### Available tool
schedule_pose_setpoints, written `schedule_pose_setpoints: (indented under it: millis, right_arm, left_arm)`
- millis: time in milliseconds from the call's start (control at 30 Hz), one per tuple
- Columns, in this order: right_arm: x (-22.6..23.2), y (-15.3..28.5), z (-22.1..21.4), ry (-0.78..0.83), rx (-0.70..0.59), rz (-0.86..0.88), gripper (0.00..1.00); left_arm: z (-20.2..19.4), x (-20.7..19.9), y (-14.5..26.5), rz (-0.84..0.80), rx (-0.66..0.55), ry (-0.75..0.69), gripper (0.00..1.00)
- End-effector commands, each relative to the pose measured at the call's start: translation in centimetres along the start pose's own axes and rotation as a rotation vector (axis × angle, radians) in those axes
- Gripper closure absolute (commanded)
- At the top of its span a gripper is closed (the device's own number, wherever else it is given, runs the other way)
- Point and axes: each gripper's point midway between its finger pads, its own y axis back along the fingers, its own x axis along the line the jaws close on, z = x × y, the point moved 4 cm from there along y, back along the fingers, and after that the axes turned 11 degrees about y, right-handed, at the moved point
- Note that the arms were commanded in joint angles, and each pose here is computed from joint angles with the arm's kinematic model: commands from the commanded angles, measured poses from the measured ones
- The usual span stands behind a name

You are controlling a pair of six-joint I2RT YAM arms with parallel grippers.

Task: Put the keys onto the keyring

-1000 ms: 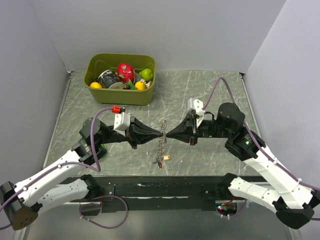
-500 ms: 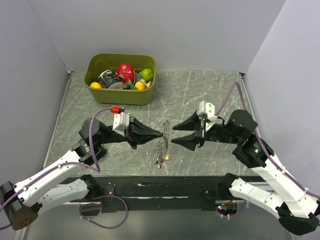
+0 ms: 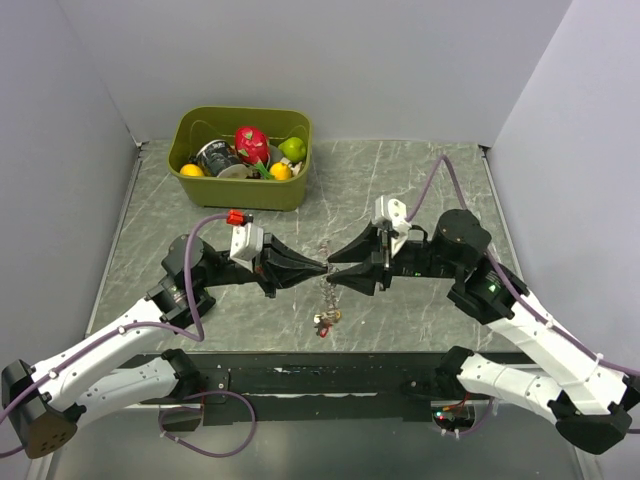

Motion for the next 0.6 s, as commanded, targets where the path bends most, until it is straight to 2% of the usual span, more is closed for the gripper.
schedule_pose_setpoints:
  millis: [0,33,67,133,167,267,467,567]
  right_arm:
    - [0.0,-0.4,2.5,0.051,-0.076,-0.002,0.55]
    - [-0.1,-0.5,2.5,0.049,-0.074,0.000,0.59]
    - [-0.1,-0.6,2.4,0.044,-0.068,0.000,0.68]
    - [-0.2,-0.7,2.1,0.033,-0.055,0.000,0.78]
    - [-0.2,-0.7,2.1,0.031,-0.052,-0.002,0.89]
    - [-0.2,-0.5,1.9,0.031,-0.046,-0.014,1.00]
    - [-0.4,-0.2,1.6,0.036,-0.008,-0.031,1.00]
    - [-0.7,-0.3,1.4,0.046,0.023,-0.036,1.00]
  left_arm:
    - [2.5,-1.2,-0.3,-0.051,-0.066,-0.066,0.99]
    - [2.5,-1.2,-0.4,-0.054,-0.065,-0.066,0.99]
    - [2.5,-1.2,-0.3,-0.053,-0.067,-0.068,0.99]
    - [2.7,-1.3,-0.3,-0.050,-0.071,-0.073,0.99]
    - [2.7,-1.2,-0.3,-0.046,-0.071,-0.073,0.99]
    - [2.8,-1.3,-0.2,-0.044,-0.074,-0.078,0.99]
    - [3.1,-1.0,-0.2,-0.017,-0.056,-0.084,0.99]
    - [2.9,-0.6,0.0,0.020,-0.001,-0.087,0.92]
